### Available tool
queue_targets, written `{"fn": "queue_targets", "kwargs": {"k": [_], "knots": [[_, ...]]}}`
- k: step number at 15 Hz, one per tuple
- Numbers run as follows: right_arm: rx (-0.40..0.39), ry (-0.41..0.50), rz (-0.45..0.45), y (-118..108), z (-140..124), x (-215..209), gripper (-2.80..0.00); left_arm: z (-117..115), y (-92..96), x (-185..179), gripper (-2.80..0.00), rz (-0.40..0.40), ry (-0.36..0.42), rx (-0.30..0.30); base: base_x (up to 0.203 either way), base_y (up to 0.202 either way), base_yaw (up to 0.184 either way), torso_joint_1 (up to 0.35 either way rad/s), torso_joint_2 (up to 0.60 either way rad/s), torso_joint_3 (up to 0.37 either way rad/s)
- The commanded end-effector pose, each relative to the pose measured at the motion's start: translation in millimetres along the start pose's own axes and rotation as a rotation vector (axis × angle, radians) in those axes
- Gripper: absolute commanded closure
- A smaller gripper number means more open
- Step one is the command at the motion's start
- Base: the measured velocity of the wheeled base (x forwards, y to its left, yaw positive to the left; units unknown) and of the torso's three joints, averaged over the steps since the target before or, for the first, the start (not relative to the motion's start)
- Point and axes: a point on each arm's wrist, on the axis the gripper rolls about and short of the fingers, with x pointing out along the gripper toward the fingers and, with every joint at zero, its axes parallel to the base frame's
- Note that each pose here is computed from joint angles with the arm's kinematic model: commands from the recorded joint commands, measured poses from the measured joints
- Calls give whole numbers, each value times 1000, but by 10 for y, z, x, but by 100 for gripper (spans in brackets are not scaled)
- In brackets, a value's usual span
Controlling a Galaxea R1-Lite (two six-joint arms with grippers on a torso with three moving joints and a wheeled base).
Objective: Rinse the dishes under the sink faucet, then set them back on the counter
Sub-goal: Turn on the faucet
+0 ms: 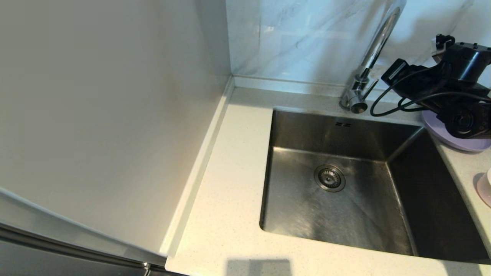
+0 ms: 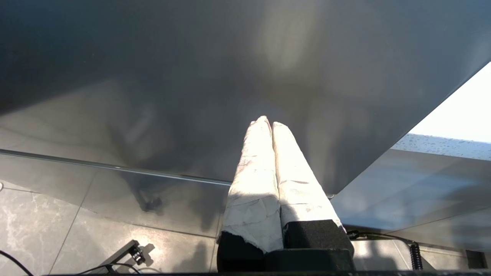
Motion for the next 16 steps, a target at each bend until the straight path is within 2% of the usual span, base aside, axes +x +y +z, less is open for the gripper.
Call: {"fn": "queue_targets", "kwargs": {"k": [1,5,8,16], "knots": [[0,-7,7,14,17,2,0,0,0,0,0,0,0,0,0,0,0,0,0,0],[0,2,-1,-19,-18,11,0,0,0,0,0,0,0,0,0,0,0,0,0,0],[-45,25,-19,-74,-80,-13,0,0,0,0,0,0,0,0,0,0,0,0,0,0],[-42,41,-28,-94,-118,-37,0,0,0,0,0,0,0,0,0,0,0,0,0,0]]}}
